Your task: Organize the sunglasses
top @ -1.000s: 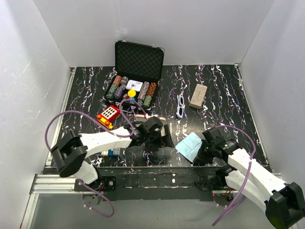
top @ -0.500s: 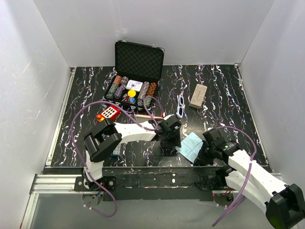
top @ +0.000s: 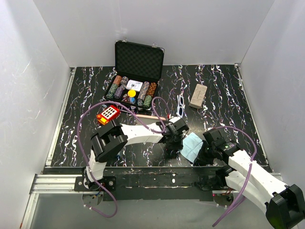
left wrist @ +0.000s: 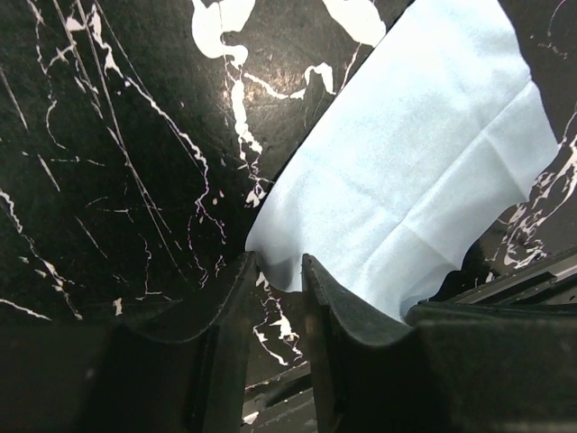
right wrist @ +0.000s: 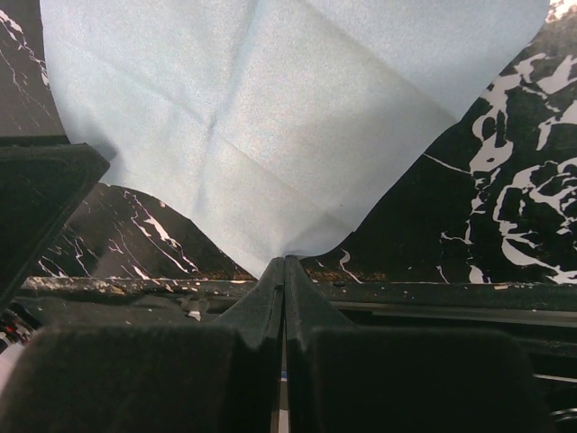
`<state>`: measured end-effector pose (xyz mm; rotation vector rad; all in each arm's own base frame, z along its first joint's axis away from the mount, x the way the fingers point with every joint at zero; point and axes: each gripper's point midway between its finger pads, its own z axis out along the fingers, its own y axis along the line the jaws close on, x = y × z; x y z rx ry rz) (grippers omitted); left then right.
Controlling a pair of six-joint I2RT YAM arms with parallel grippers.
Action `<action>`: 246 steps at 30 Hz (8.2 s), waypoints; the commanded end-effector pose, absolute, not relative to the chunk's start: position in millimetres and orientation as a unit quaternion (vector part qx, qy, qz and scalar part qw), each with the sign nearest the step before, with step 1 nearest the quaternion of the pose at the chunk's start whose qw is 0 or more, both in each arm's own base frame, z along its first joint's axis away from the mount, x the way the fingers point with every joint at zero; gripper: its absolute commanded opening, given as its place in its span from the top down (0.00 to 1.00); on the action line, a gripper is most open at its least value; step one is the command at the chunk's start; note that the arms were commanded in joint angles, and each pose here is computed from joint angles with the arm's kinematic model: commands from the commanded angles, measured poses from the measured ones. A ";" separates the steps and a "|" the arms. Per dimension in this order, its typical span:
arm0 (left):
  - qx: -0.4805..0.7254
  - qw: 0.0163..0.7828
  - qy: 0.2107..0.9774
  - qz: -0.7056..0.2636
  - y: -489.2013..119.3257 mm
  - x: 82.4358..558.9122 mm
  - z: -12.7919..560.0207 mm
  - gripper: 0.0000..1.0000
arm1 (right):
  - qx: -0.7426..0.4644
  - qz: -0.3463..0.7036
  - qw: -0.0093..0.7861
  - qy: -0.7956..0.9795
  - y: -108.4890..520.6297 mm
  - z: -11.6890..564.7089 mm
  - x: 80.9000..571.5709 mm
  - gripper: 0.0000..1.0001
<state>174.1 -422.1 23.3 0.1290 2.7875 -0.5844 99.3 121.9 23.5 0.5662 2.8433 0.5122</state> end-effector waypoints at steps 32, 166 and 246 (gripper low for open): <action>-0.037 0.275 0.944 -0.179 -343.3 149.1 148.7 1.00 | 0.020 0.487 0.000 0.873 207.3 147.4 51.0 0.99; -0.046 0.238 0.958 -0.151 -377.3 229.9 80.1 1.00 | 0.194 0.308 0.137 0.921 221.7 39.6 201.7 0.84; -0.023 0.246 0.959 -0.136 -315.0 199.1 96.2 0.20 | 0.164 0.259 0.131 0.943 181.4 37.7 151.5 0.59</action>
